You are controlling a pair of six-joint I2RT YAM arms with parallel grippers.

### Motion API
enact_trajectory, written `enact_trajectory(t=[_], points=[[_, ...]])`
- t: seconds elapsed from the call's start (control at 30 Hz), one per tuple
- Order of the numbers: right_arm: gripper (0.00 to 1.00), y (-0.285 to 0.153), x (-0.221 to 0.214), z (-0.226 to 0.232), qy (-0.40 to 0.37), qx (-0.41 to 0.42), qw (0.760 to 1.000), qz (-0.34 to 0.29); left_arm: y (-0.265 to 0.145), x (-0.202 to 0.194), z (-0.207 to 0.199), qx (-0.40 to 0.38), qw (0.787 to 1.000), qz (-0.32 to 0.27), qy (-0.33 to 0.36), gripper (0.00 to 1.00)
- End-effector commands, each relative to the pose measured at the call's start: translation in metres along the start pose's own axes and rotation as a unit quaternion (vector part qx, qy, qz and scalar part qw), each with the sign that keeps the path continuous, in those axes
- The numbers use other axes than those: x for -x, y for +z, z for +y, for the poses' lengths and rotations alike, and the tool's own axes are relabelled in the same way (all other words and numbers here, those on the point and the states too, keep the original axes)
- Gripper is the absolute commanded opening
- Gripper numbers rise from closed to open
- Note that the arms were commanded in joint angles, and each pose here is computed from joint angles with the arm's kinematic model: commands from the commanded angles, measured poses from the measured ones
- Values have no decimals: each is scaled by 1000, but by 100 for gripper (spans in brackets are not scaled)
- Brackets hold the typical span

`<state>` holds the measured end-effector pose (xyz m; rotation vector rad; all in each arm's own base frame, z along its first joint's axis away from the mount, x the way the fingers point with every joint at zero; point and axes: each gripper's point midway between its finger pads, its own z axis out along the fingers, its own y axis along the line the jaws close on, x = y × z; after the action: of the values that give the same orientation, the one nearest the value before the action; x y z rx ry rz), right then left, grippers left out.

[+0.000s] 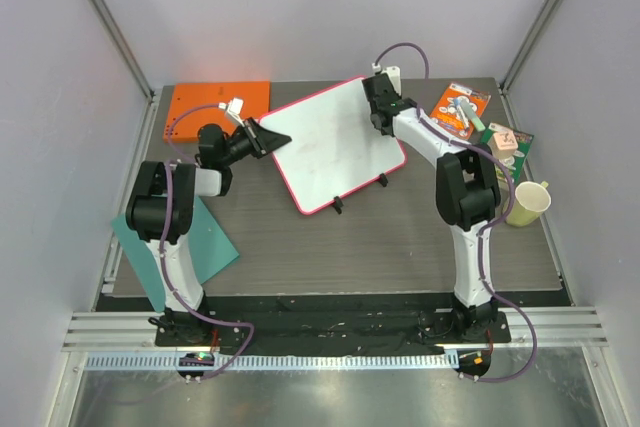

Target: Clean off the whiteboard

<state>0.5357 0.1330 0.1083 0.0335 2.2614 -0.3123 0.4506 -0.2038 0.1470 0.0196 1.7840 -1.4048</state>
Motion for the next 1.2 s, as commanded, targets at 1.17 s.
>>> enact_trajectory(t=[1.17], points=[[1,-4,-58,81,27,166,984,55,7,-19,-10,-38,991,34,121,0]])
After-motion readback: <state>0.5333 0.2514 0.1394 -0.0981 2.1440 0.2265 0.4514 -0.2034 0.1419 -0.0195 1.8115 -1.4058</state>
